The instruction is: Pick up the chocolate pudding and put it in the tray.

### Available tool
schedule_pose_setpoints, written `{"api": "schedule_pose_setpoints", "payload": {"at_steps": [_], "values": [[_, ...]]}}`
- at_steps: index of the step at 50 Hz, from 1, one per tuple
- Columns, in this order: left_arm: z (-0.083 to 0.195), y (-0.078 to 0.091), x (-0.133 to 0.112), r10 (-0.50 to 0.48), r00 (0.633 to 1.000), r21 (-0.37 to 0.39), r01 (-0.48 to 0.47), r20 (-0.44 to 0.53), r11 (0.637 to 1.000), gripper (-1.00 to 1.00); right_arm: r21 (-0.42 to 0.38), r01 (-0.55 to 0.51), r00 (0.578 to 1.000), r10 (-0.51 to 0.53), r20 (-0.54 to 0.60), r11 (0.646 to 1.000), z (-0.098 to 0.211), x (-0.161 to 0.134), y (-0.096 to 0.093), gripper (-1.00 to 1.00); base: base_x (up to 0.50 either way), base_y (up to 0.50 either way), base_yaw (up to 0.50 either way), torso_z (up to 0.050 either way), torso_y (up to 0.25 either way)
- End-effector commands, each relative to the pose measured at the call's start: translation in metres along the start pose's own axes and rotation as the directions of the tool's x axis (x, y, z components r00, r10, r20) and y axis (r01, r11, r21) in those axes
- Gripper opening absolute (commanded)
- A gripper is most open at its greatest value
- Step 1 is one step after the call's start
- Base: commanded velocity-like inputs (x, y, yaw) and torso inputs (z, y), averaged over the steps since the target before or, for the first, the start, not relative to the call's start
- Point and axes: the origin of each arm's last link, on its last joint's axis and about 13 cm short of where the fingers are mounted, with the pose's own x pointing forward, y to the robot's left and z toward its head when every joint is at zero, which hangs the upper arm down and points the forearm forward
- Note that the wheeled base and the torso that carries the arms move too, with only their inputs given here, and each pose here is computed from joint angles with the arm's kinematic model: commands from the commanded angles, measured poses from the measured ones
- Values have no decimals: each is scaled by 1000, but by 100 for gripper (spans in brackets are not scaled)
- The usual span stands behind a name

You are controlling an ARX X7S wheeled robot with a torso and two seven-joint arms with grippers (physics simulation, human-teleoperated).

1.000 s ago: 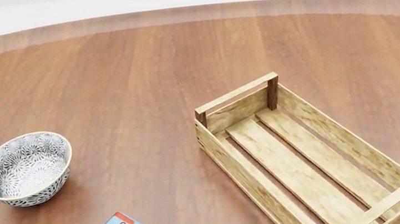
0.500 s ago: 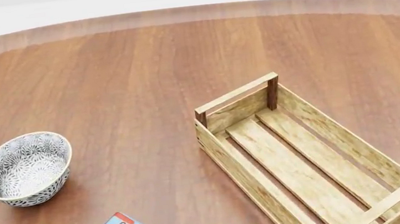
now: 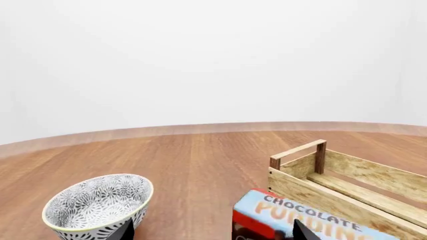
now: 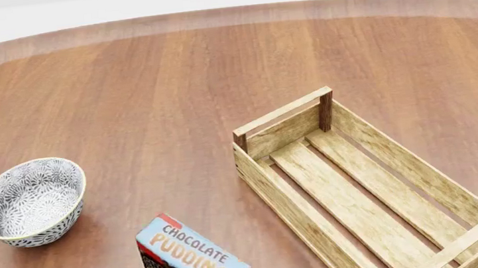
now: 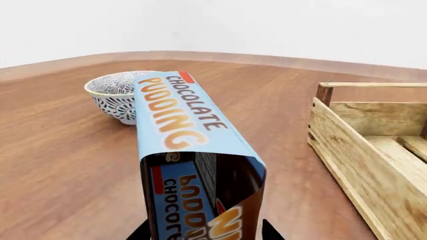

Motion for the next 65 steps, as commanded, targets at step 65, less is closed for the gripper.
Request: {"api": "schedule_pose_setpoints", "payload": {"at_steps": [65], "values": [[-5, -2, 1, -2, 1000, 3, 2, -15, 1000, 100, 31, 542, 829, -540, 146, 840, 57, -26, -95, -100, 0, 0, 0, 0, 0]]}}
